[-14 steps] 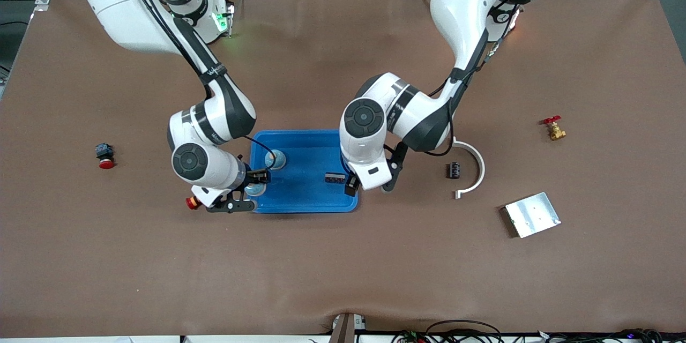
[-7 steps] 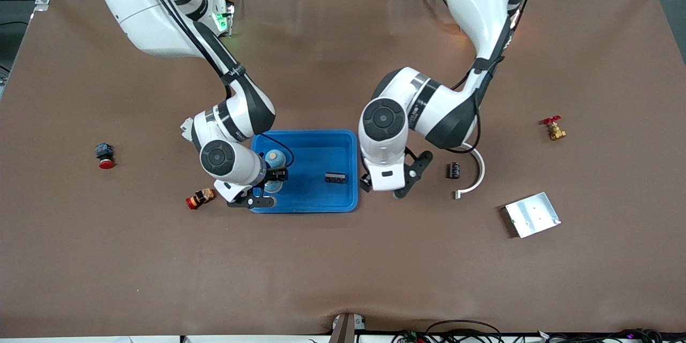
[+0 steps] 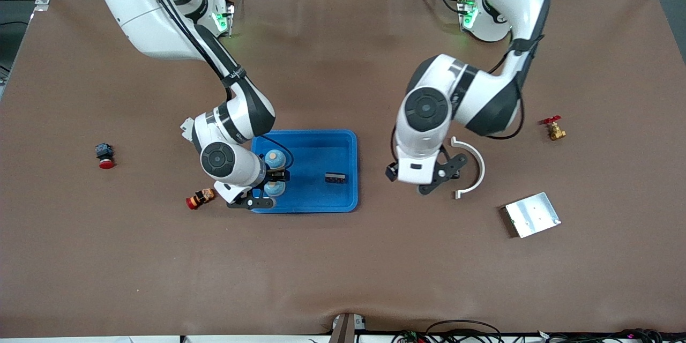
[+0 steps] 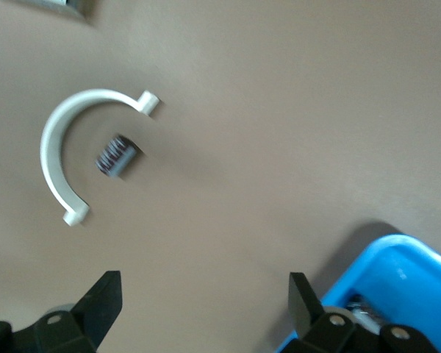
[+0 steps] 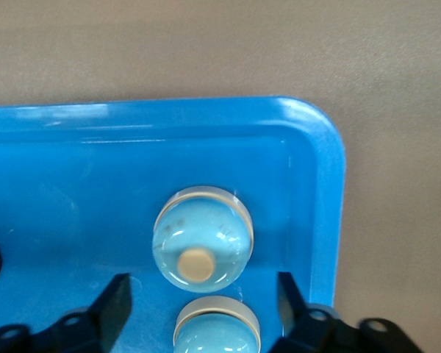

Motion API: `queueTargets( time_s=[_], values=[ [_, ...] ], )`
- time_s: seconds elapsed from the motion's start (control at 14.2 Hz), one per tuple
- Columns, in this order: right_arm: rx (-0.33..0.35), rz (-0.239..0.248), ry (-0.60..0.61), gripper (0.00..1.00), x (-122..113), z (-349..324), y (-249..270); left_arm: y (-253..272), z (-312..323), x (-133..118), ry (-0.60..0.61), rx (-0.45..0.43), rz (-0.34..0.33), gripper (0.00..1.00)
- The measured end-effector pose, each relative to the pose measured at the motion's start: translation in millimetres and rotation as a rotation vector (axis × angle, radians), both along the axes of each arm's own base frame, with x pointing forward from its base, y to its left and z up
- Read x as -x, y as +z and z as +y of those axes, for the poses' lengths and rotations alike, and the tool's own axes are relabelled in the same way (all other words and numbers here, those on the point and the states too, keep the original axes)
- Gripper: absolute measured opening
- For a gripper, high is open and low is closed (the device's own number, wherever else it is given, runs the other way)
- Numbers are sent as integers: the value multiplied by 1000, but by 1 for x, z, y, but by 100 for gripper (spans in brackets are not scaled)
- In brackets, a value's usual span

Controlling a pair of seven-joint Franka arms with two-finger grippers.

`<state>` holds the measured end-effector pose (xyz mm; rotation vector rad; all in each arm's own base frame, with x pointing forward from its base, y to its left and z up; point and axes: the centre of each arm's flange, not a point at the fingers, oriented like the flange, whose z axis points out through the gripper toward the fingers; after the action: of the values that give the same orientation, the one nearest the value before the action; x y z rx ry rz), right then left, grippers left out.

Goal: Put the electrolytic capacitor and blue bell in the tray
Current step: 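Return the right arm to rest while the left gripper reaches the second capacitor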

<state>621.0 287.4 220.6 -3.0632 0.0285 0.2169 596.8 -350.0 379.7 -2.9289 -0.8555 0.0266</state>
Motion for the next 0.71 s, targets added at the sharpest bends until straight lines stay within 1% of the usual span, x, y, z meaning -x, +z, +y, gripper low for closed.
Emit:
queueTargets(
  time_s=[0.07,0.21,0.35,0.49,0.71],
  values=[
    [-1,-5,-3,100,-2,-2,2,-2,21,3,-39,11,-5,100],
    [-1,-21,-19,100,-12,-10,10,-10,62,9,-122,27,-10,100],
    [2,-24,-54,100,-28,-39,24,-15,98,11,-199,50,-18,100],
    [1,-29,-60,100,-44,-80,56,-24,110,15,-276,62,-14,100],
    [6,-35,-94,100,-52,-134,113,-39,96,26,-379,66,11,100]
  ],
)
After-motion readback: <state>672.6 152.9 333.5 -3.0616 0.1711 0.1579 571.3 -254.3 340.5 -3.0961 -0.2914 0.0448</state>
